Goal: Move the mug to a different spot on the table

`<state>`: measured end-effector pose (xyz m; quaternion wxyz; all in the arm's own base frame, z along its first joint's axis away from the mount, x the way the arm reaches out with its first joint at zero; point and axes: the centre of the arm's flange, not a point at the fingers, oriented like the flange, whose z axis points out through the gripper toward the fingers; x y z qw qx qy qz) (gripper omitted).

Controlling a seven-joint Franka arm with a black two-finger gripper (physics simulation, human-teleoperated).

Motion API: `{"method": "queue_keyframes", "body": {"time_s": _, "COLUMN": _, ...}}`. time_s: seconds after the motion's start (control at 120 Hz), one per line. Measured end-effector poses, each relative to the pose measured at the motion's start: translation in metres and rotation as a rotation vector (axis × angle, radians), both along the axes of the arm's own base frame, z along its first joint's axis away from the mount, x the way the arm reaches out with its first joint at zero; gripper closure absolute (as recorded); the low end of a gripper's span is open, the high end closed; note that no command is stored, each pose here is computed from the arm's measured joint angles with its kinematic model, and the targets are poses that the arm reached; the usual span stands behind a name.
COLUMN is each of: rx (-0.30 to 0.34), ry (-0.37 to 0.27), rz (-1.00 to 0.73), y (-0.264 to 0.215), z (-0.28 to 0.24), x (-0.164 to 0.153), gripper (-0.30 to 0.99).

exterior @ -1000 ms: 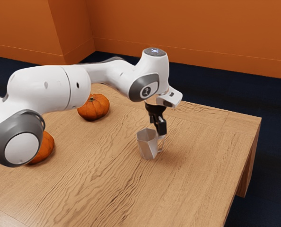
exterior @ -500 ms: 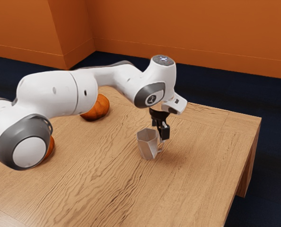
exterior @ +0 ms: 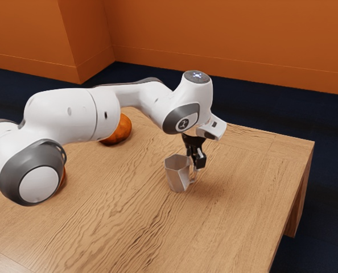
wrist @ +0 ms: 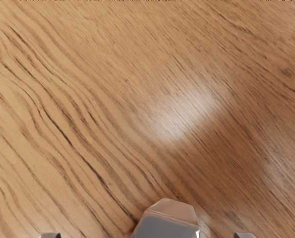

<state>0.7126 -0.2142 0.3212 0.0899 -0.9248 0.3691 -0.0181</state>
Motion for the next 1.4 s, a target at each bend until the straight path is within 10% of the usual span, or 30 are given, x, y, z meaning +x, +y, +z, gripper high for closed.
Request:
{"method": "queue_keyframes", "body": {"time_s": 0.742, "rx": 0.023, "ry": 0.009, "rz": 0.009, "y": 0.0, "z": -0.007, "x": -0.001, "gripper": 0.67}}
{"method": "queue_keyframes", "body": {"time_s": 1.4, "rx": 0.187, "ry": 0.33, "rz": 0.234, "y": 0.1, "z": 0.016, "x": -0.021, "gripper": 0.74}}
